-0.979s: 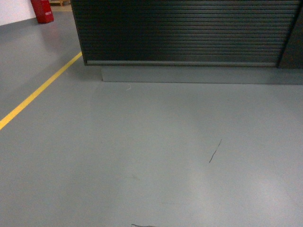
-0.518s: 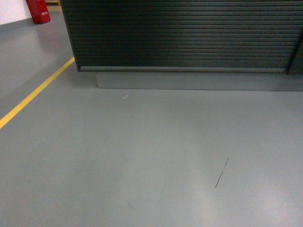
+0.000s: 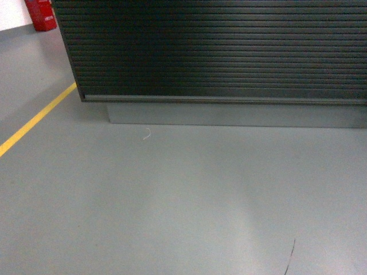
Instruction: Place dark red mango on scale at checkout
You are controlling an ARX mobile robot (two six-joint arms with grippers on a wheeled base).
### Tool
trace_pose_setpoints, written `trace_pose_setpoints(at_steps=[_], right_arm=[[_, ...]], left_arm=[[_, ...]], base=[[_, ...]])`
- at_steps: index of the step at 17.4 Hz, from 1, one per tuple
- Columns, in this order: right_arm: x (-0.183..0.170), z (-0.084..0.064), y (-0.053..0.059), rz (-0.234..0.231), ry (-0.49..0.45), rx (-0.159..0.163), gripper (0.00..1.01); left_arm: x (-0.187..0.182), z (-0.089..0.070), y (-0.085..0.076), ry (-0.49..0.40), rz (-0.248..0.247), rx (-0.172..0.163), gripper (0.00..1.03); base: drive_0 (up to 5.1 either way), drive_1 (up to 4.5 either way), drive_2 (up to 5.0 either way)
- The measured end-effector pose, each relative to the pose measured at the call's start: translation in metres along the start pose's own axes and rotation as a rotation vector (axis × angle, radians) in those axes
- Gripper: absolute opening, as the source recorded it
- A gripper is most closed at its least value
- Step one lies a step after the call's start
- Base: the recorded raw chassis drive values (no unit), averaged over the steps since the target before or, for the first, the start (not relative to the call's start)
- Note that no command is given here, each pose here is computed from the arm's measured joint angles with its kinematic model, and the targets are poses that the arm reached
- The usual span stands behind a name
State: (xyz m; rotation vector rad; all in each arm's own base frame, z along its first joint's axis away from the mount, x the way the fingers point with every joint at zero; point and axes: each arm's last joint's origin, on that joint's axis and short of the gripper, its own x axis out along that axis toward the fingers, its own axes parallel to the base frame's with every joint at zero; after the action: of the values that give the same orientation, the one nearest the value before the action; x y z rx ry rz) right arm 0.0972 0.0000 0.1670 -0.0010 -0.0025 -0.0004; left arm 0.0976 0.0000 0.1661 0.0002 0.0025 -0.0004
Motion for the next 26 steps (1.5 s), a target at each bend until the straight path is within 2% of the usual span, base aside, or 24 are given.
trace_pose_setpoints(at_steps=[26], right_arm=[[0.0, 0.0002, 0.0, 0.0, -0.002, 0.0, 0.98]], left_arm=[[0.0, -0.0003, 0.0, 0.002, 0.001, 0.0, 0.98]], base=[[0.0, 4.33, -4.3]])
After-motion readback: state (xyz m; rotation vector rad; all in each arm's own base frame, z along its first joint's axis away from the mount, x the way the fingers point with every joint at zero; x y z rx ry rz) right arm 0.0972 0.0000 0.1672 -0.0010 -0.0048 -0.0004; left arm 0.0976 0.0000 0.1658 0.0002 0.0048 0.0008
